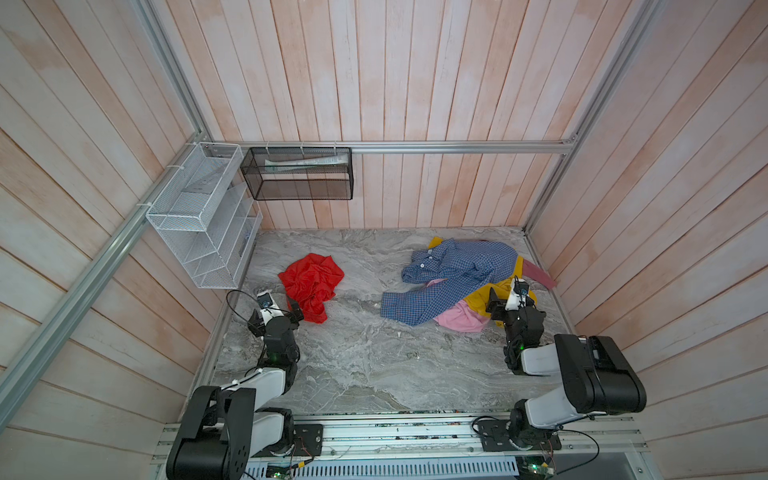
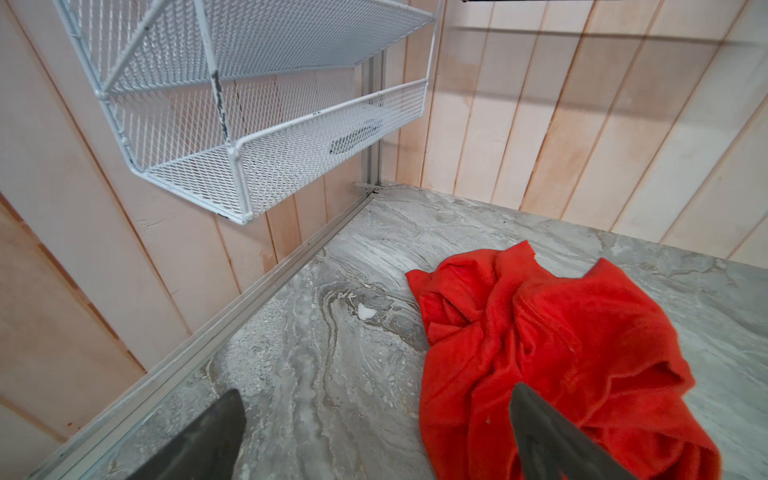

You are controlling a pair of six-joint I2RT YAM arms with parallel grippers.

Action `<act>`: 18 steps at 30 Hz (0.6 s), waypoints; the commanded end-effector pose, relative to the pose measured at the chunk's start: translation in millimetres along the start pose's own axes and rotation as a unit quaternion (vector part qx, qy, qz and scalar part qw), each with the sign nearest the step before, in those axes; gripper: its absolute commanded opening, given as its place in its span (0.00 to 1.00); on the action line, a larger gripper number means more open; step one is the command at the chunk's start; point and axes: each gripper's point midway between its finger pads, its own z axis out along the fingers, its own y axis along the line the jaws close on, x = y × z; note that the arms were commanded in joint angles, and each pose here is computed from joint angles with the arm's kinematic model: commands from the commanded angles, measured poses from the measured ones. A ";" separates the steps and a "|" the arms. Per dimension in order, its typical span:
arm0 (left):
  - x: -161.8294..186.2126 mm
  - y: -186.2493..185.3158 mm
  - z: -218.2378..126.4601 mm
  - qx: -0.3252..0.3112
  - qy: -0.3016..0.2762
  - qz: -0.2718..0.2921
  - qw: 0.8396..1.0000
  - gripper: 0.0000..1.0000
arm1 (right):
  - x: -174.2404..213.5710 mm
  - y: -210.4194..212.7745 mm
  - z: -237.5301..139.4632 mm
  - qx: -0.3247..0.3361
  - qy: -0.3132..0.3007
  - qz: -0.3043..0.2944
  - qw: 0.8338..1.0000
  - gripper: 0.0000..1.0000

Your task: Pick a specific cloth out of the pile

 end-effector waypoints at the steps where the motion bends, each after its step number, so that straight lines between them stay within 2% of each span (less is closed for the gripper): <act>1: -26.0 -17.1 -0.1 0.067 -0.062 -0.022 0.996 1.00 | -2.9 1.8 2.8 -0.008 -0.001 0.006 1.000 0.84; 5: -15.4 -21.5 4.4 0.107 -0.060 -0.039 0.992 1.00 | -2.9 1.7 2.9 -0.008 -0.001 0.007 1.000 0.85; 7: -12.8 -30.5 2.5 0.137 -0.067 -0.027 0.988 1.00 | -2.9 2.1 2.9 -0.009 0.000 0.007 1.000 0.85; 11: -6.5 -40.3 14.6 0.151 -0.055 -0.017 0.987 1.00 | -2.9 2.1 2.9 -0.009 0.000 0.007 1.000 0.85; 14: 4.4 -60.3 30.3 0.186 0.000 0.004 0.982 0.98 | -3.0 1.3 2.9 -0.008 -0.001 0.007 1.000 0.86; 15: 4.4 -64.4 34.3 0.192 0.000 0.023 0.981 0.99 | -3.2 1.4 2.9 -0.008 -0.001 0.007 1.000 0.86; 18: 6.2 -66.0 33.4 0.195 0.005 0.027 0.980 0.98 | -2.7 1.7 2.9 -0.009 0.000 0.007 1.000 0.86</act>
